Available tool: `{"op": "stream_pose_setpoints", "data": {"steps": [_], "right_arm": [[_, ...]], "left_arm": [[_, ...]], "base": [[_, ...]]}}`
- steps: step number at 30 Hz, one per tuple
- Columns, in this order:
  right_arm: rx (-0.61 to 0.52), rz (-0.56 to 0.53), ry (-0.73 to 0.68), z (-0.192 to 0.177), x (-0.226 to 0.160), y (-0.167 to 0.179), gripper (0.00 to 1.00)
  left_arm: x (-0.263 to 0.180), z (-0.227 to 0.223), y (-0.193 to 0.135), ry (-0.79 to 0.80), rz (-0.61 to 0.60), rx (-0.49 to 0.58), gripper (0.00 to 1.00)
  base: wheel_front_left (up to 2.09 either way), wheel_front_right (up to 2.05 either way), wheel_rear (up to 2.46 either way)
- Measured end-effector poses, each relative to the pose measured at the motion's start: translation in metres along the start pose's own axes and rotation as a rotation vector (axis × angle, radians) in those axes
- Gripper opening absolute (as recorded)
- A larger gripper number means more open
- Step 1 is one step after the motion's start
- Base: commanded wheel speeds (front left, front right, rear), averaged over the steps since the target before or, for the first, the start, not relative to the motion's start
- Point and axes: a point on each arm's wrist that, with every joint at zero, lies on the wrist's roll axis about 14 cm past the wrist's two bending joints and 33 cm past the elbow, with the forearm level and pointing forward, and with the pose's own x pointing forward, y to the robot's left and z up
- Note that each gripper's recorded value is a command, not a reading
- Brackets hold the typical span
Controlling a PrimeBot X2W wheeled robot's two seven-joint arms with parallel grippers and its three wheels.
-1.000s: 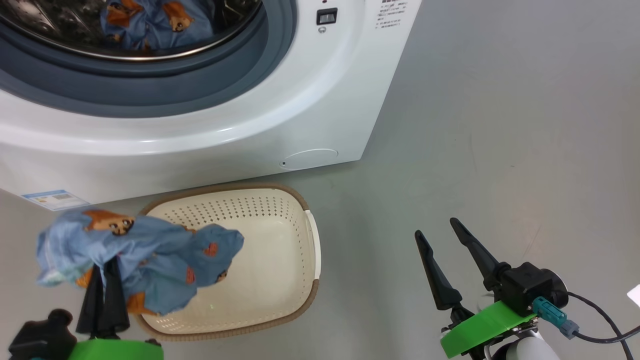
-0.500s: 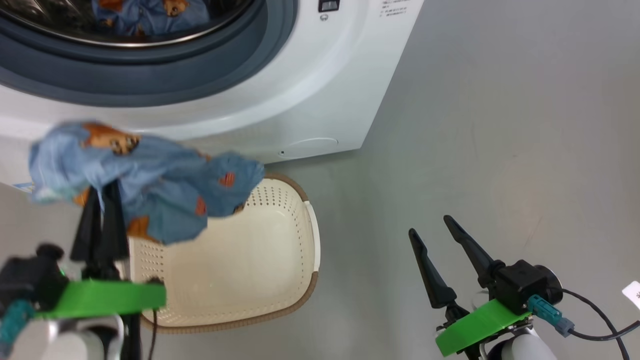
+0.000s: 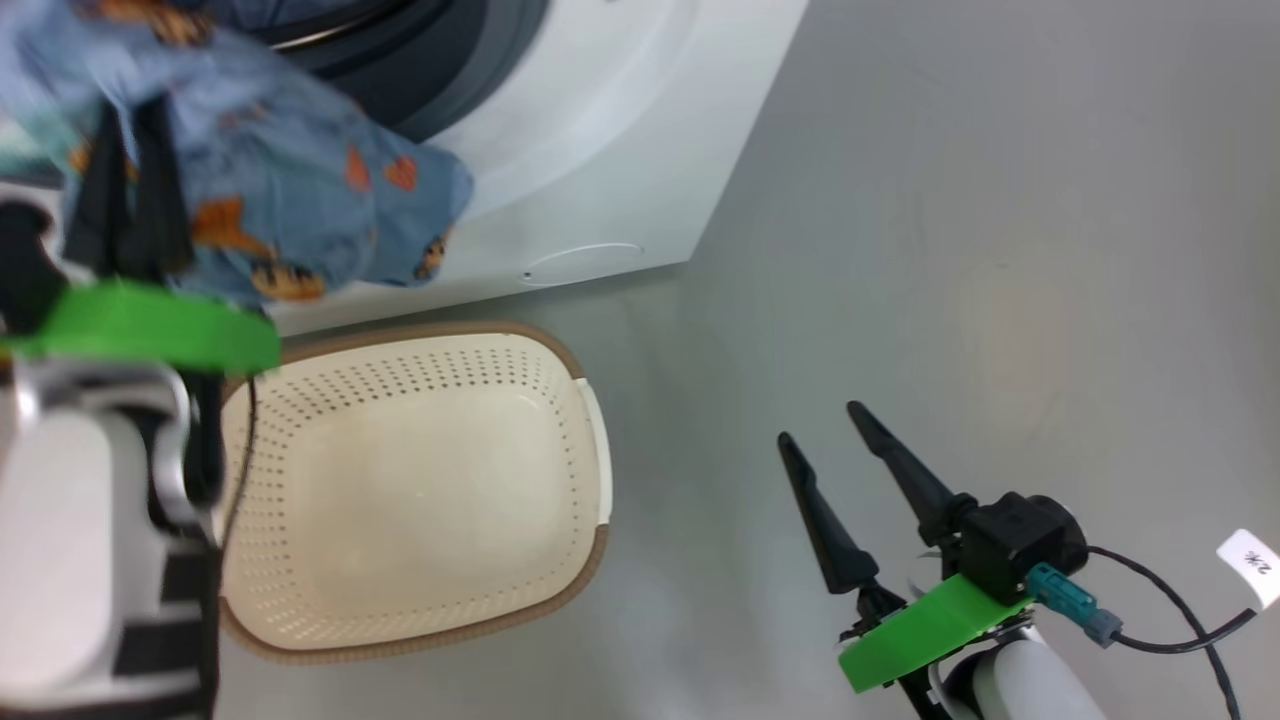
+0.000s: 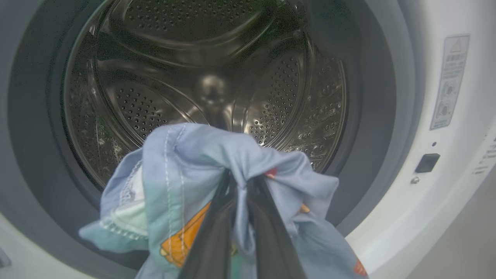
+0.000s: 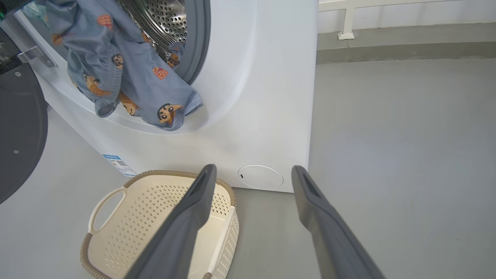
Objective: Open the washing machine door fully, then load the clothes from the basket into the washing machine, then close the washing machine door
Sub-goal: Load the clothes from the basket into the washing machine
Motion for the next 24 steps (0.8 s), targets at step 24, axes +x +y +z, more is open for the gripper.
{"op": "stream_pose_setpoints", "data": {"steps": [24], "right_arm": [[0.031, -0.075, 0.087, -0.023, -0.019, -0.019, 1.00]], "left_arm": [[0.143, -0.072, 0.020, 0.151, 0.055, 0.133, 0.00]], "base": [[0.00, 0.00, 0.00]]}}
